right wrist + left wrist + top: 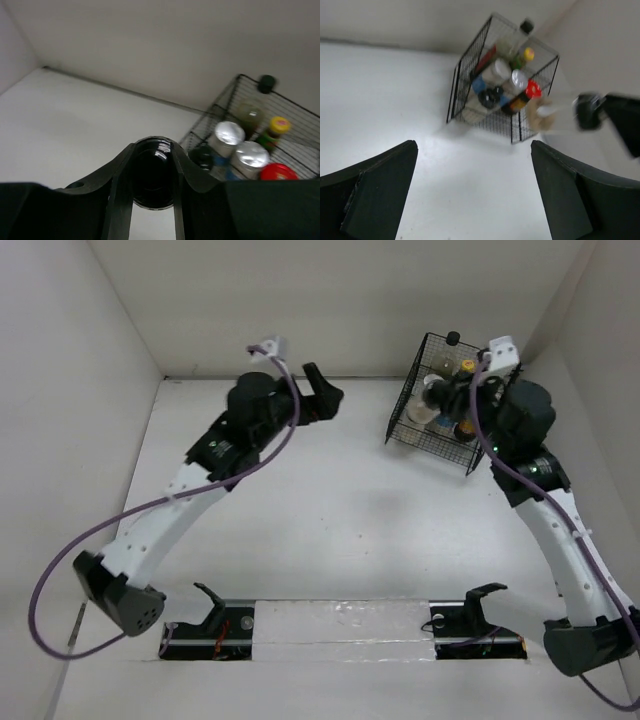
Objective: Organize the condiment bottles
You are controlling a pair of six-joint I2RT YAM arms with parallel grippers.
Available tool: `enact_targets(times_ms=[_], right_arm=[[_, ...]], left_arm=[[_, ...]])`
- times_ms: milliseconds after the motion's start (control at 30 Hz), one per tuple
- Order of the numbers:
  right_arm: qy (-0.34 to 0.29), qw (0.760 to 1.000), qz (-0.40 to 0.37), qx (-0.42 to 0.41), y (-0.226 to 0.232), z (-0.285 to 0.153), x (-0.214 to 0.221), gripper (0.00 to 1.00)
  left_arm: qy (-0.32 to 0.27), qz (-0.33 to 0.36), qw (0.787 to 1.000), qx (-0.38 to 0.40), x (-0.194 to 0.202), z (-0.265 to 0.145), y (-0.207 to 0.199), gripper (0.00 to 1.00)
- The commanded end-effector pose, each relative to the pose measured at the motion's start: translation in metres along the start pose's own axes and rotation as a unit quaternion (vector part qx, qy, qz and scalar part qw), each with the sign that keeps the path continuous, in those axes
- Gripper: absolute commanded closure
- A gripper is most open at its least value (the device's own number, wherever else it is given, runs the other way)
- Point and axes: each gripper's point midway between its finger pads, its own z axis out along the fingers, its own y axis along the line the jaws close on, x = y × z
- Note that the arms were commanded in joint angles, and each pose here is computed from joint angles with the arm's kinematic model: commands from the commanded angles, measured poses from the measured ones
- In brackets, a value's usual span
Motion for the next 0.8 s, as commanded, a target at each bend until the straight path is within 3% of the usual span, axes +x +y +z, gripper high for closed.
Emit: enact_targets(times_ms=[0,133,300,767], right_arm=[[0.045,0.997,-0.007,0.06,-0.053,-0.004,0.015,0.96],[0.052,0.992,0.001,0.117,-0.12,0.0,0.013,0.98],[0.059,0.989,0.012,0.134,-0.154,0.011,0.023,0.98],[0.101,0.985,0.018,0.141,-0.18,0.042,0.083,0.98]], left_arm=[[0.026,0.023,0.998,0.058,0.028,0.021,-0.03,0.07],[0.06,0.045,0.996,0.051,0.05,0.038,-0.032,0.06],[0.085,0.059,0.994,0.042,0.065,0.041,-0.024,0.06],[0.115,0.098,0.989,-0.002,0.095,0.038,0.011,0.01]])
